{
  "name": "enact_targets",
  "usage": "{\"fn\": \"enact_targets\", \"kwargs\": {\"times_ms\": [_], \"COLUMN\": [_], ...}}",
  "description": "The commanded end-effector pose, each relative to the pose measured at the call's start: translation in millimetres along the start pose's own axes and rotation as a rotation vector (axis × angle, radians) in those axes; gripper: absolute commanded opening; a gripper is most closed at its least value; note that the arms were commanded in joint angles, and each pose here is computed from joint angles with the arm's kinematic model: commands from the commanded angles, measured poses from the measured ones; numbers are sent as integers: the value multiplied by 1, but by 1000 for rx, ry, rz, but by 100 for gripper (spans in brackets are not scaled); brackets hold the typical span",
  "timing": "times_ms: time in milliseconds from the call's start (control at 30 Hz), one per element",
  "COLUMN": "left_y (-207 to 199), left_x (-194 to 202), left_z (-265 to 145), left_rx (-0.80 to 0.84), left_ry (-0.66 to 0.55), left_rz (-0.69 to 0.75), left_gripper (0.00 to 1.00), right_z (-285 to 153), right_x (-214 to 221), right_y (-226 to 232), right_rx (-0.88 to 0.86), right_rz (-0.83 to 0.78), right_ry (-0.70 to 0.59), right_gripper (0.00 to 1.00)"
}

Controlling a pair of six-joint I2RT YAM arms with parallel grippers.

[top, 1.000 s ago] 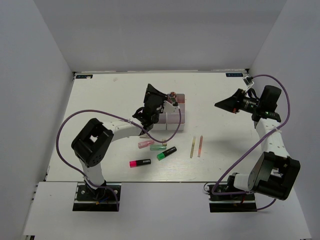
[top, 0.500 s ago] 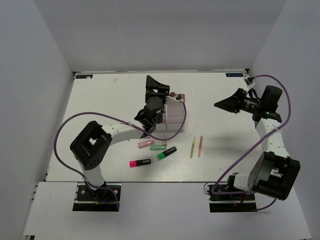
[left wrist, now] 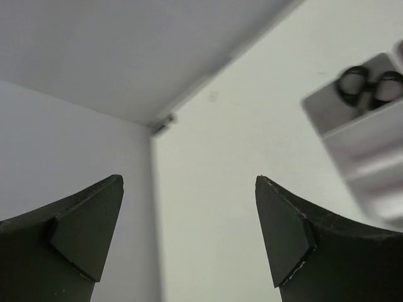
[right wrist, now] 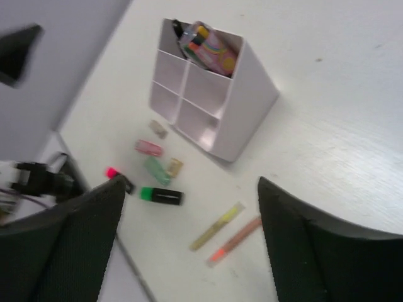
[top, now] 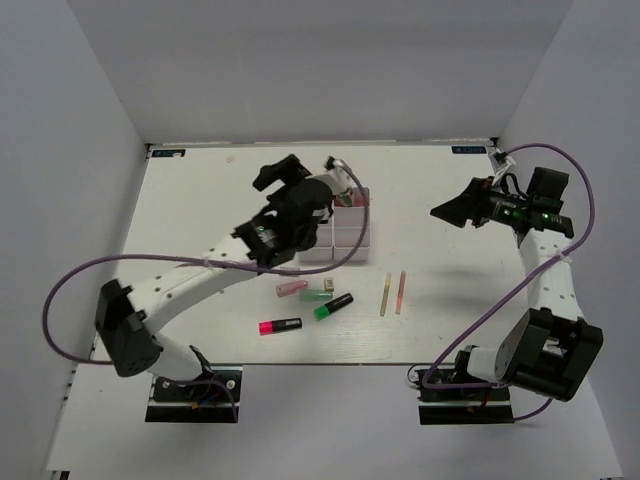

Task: Sort the stationery into containers
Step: Pick up the pen from the center of the board.

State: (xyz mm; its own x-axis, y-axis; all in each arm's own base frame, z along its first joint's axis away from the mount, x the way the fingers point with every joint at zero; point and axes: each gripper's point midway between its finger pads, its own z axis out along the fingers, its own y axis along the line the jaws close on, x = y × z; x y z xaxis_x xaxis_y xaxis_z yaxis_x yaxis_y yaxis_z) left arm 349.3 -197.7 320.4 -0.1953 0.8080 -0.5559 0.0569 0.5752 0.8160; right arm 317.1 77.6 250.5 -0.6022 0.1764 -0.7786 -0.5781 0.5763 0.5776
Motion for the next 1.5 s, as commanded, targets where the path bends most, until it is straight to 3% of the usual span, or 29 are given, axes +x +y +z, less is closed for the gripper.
{"fn": "enact_targets", "kwargs": {"times_ms": [0,33,67,100,167,200,267,333,367,400,433,533,600,767,1033,1167,1467], "left_y": [-18,-23,-29,-32,-38,-49,-61,-73,-74,-73,-81,-90,-92,-97,-106,-100,-105], "left_x": [85,89,98,107,120,129,146,160,166,171,184,199,205,203,204,205,215], "left_z": [-60,-62,-71,-79,-86,-93,-102,-108,-107,-105,-105,-98,-92,-91,-95,-95,-96], "left_rx": [385,410,457,497,530,579,616,654,651,651,662,677,664,670,693,669,651], "left_ry": [280,282,290,303,364,403,450,479,501,509,549,578,578,536,478,459,436], "left_rz": [-425,-475,-527,-553,-637,-632,-665,-671,-685,-715,-736,-813,-846,-878,-914,-918,-918], "left_gripper": [96,96,96,92,75,52,31,24,26,32,55,73,78,81,77,76,76], "right_z": [-10,-10,-10,-12,-11,-10,-7,-2,-4,-3,-5,-1,1,13,27,36,55], "right_x": [-3,0,0,1,8,14,33,45,71,77,91,124,146,175,186,194,199], "right_y": [-8,-14,-18,-21,-30,-30,-29,-34,-35,-37,-44,-39,-37,-43,-56,-64,-67], "right_rx": [128,177,204,237,302,308,304,311,337,346,363,411,411,469,560,645,725], "right_rz": [-236,-252,-272,-314,-344,-383,-335,-369,-334,-318,-270,-184,-177,-159,-107,-22,7], "right_ry": [36,55,63,71,117,163,278,386,511,542,589,754,838,896,839,809,768], "right_gripper": [64,44,9,0,0,0,23,48,48,48,41,21,22,28,36,36,41]}}
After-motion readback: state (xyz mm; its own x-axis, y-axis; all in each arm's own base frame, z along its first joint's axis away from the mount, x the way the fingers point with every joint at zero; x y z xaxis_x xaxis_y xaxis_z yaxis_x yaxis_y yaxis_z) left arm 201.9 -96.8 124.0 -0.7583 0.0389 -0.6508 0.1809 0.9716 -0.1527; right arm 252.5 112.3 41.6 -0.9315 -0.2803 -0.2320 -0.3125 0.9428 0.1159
